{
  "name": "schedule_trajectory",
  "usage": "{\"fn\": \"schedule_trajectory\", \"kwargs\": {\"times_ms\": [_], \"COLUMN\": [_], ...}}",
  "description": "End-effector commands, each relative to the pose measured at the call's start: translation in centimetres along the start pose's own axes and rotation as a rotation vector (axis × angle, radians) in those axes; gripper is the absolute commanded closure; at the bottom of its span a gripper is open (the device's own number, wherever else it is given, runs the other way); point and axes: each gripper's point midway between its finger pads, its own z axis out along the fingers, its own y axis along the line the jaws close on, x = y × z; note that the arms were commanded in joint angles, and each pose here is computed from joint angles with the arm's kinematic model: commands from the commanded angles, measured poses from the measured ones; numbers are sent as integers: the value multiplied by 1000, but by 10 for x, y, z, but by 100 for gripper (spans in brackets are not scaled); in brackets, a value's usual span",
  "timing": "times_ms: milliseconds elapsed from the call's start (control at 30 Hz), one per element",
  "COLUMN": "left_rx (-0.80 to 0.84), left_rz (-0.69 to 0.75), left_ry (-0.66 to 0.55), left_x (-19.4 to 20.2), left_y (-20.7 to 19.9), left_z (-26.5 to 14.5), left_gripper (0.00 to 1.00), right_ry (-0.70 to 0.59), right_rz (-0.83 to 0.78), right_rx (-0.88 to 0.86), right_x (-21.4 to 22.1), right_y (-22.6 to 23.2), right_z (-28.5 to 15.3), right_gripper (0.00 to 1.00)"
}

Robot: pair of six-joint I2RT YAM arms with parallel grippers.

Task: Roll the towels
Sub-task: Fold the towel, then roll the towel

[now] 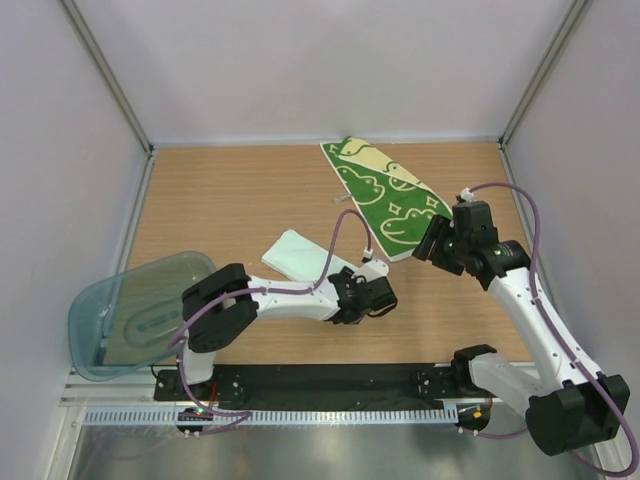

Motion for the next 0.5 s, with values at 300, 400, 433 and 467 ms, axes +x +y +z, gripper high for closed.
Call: {"fn": "schedule_trajectory", "kwargs": {"times_ms": [300, 400, 433, 467], "left_rx": [94, 112, 121, 139], "left_rz": [-42, -50, -56, -69], "left_ry": [22, 28, 30, 22], "left_x": [25, 31, 31, 29], "left_y": [3, 4, 4, 3], "left_z": [24, 25, 25, 24], "left_gripper": [64, 76, 78, 80], "right_ry": [-22, 2, 12, 49], "right_rz": [-9, 5, 12, 25], "right_rx": [-30, -75, -96, -133], "right_x": [-20, -18, -16, -8], "right_y": [14, 23, 27, 32], "right_z": [10, 12, 13, 15], "right_gripper": [38, 38, 38, 38]}}
